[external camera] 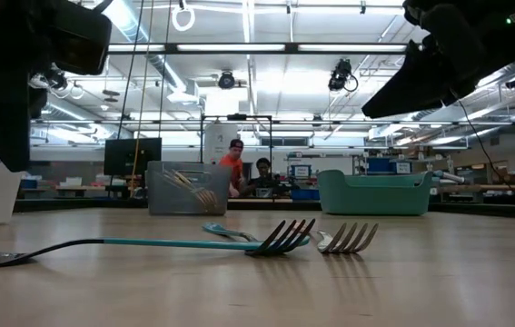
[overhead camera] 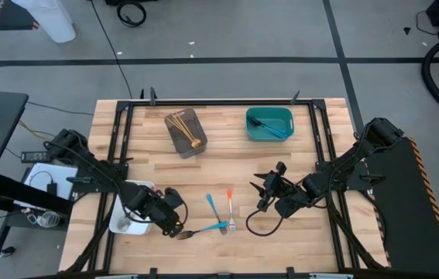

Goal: Sort silverware by color (type)
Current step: Put the blue fork into the green bin

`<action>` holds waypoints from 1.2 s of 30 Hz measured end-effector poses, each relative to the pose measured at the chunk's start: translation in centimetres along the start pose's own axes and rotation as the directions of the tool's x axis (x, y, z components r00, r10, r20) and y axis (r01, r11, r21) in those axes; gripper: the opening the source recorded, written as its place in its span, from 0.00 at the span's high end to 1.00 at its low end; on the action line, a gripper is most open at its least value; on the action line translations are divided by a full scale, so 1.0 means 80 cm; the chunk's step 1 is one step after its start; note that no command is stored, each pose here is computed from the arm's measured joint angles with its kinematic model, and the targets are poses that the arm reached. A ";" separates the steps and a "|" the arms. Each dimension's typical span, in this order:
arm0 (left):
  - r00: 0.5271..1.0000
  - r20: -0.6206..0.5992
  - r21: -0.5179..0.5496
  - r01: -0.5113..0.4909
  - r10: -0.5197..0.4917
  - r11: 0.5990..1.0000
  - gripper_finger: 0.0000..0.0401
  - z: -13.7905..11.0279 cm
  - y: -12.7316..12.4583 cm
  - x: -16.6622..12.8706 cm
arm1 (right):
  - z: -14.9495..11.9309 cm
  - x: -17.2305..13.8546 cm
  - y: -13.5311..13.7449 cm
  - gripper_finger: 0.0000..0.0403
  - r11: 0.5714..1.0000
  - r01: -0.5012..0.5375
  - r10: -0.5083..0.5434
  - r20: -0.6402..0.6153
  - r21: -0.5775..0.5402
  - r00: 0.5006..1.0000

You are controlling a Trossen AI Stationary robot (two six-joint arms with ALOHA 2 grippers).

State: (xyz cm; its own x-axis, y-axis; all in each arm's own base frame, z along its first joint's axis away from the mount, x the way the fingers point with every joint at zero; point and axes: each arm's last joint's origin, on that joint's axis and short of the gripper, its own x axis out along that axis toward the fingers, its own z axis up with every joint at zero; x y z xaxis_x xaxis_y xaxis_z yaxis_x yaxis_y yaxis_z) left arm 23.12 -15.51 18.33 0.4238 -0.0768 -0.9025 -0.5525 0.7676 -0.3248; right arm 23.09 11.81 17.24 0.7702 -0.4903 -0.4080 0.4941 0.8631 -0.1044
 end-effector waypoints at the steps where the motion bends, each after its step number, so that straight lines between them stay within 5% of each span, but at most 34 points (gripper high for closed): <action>1: 1.000 0.001 0.004 0.012 -0.012 1.000 0.68 0.002 -0.003 0.002 | 0.000 0.000 0.000 0.59 1.000 -0.001 0.001 -0.001 -0.001 1.000; 19: 1.000 -0.021 0.248 0.007 -0.002 0.969 0.68 0.046 -0.087 0.034 | 0.001 0.000 0.000 0.59 1.000 -0.001 0.001 0.003 -0.006 1.000; 36: 0.996 -0.057 0.342 -0.044 0.068 0.939 0.68 0.045 -0.096 0.071 | 0.001 -0.001 0.001 0.59 1.000 -0.012 0.012 0.003 -0.008 1.000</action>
State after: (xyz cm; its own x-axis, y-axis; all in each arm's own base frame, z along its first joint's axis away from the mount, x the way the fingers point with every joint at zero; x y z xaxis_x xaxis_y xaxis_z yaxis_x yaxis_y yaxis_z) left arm 32.37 -19.54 16.70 0.3433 -0.0608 -0.9372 -0.2918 0.9416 -0.1680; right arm 23.12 11.92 17.33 0.7772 -0.4803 -0.4066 0.4817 0.8698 -0.1069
